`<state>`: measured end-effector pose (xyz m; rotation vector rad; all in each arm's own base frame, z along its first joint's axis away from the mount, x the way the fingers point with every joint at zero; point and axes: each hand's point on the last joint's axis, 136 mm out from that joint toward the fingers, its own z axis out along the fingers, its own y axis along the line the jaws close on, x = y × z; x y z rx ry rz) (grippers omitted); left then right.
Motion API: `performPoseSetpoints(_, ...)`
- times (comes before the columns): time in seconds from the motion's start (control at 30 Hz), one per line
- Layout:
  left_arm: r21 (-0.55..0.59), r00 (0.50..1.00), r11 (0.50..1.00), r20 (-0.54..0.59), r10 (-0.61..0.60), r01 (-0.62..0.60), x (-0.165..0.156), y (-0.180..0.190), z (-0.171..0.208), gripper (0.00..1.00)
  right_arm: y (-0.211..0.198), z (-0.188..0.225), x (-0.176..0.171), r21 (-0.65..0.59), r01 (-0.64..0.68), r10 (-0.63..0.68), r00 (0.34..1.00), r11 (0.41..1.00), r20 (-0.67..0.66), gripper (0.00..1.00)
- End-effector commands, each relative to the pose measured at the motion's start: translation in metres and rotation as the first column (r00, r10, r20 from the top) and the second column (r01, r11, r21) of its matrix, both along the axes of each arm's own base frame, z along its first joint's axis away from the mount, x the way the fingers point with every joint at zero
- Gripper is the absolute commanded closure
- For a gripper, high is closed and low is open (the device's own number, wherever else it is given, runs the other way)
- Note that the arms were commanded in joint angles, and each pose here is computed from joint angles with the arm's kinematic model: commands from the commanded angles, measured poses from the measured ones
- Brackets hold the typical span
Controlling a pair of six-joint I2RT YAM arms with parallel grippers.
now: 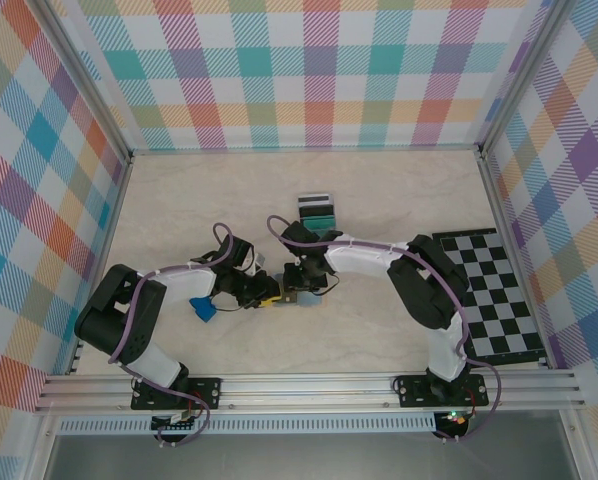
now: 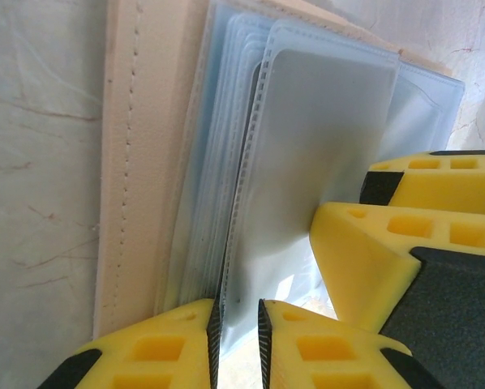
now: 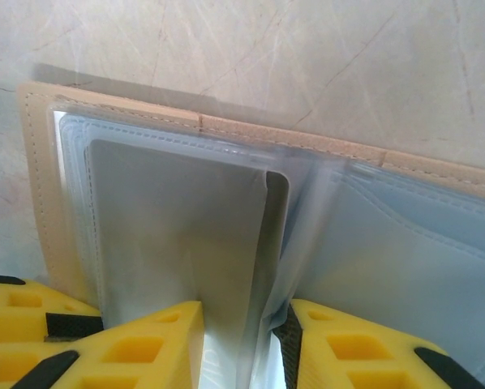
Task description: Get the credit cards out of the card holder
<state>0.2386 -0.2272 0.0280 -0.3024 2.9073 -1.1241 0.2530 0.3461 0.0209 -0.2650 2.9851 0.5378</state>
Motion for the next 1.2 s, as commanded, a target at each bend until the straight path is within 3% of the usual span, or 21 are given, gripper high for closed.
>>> performPoseSetpoints(0.0, -0.070, 0.998, 0.996, 0.054, -0.046, 0.050, 0.005, -0.016, 0.017, 0.79, -0.003, -0.020, -0.018, 0.000, 0.003, -0.003, 0.997, 1.000, -0.079, 0.68)
performPoseSetpoints(0.47, -0.108, 0.994, 0.994, 0.110, -0.017, 0.029, 0.012, -0.019, 0.034, 0.78, 0.006, 0.007, -0.010, 0.141, 0.026, -0.015, 0.997, 0.990, -0.077, 0.68)
performPoseSetpoints(0.7, -0.009, 0.997, 1.000, 0.074, -0.017, 0.018, 0.009, -0.007, 0.018, 0.91, 0.001, 0.025, -0.003, 0.172, 0.041, -0.035, 0.999, 0.984, -0.033, 0.65)
performPoseSetpoints(0.9, 0.159, 0.997, 0.987, 0.068, -0.042, 0.030, 0.003, 0.018, 0.018, 0.98, -0.023, 0.054, 0.006, 0.145, 0.078, -0.091, 0.992, 0.986, 0.083, 0.51)
performPoseSetpoints(1.07, 0.208, 0.995, 0.977, 0.085, -0.054, 0.035, 0.001, 0.027, 0.030, 0.96, -0.046, 0.070, 0.011, 0.116, 0.127, -0.144, 0.977, 0.985, 0.157, 0.43)
performPoseSetpoints(1.17, 0.142, 0.995, 0.989, 0.084, -0.046, 0.034, 0.003, 0.016, 0.036, 0.85, -0.053, 0.078, 0.012, 0.124, 0.146, -0.167, 0.968, 0.982, 0.185, 0.39)
